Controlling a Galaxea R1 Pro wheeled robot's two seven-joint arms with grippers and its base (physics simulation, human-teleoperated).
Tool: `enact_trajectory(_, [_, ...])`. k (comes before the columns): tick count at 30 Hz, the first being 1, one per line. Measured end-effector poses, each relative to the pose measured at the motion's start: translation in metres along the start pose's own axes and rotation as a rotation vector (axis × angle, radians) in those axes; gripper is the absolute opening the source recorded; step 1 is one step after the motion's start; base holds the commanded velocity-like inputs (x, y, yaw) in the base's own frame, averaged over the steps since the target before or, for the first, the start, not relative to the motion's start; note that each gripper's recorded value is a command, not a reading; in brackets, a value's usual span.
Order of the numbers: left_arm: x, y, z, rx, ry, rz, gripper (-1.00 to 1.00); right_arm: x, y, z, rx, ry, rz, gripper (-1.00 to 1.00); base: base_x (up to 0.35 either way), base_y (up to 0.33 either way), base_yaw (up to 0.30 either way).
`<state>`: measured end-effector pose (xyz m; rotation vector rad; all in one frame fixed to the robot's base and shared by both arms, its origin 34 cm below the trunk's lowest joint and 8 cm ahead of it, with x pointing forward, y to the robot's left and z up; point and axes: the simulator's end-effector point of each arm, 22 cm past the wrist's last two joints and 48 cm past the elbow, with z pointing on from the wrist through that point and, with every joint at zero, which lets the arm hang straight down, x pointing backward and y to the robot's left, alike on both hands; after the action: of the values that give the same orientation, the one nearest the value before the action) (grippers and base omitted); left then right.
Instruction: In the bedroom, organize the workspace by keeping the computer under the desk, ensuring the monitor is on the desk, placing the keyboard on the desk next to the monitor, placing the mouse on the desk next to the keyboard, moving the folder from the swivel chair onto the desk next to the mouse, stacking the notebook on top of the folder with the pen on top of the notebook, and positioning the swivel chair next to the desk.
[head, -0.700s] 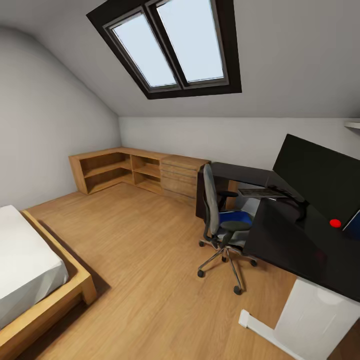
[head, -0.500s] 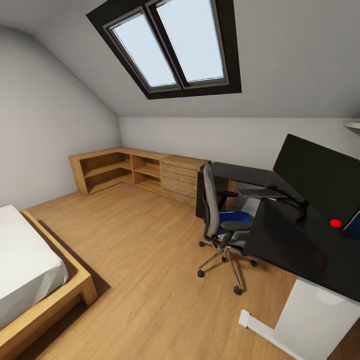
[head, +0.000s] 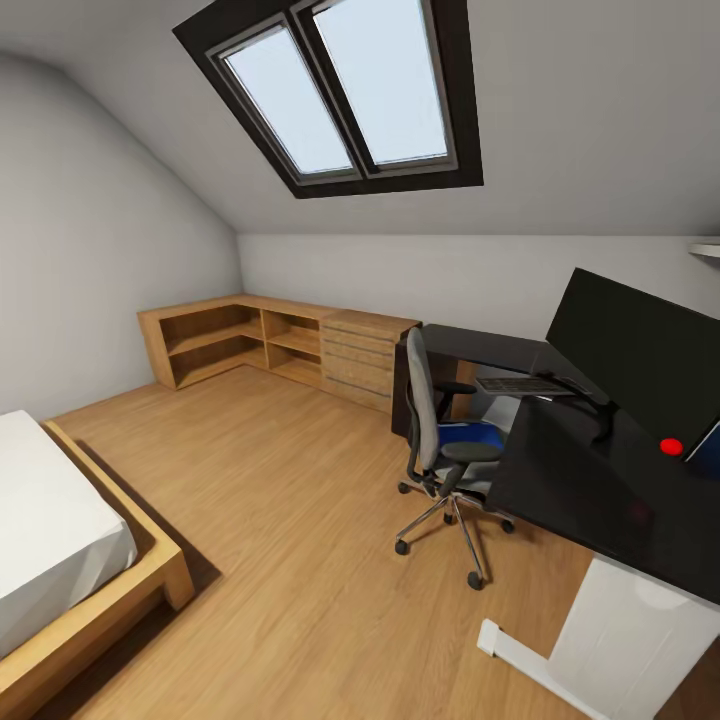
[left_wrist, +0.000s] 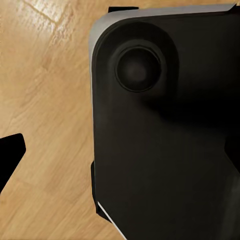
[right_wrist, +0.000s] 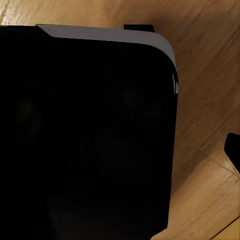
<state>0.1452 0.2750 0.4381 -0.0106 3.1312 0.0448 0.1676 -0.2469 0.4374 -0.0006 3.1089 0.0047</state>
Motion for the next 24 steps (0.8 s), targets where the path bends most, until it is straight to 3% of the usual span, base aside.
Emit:
enact_trajectory(5, [0.007,0.0,0.0,0.0,0.013,0.004,1.0,-0.003,-0.004,0.0,0.006,-0.002,0.0,1.0,0.0,0.0,-0.073])
enact_trajectory(13, [0.008,0.0,0.0,0.0,0.024,0.002,1.0,-0.004,-0.01,0.0,0.014,-0.002,0.0,1.0,0.0,0.0,-0.214])
enact_trajectory(19, [-0.012,-0.001,0.0,0.006,-0.014,-0.018,1.0,-0.004,-0.023,0.0,0.029,0.0,0.001,1.0,0.0,0.0,-0.236])
enact_trajectory(24, [-0.053,-0.006,-0.002,0.02,-0.093,-0.075,1.0,-0.012,-0.031,0.0,0.037,-0.02,-0.003,1.0,0.0,0.0,-0.23])
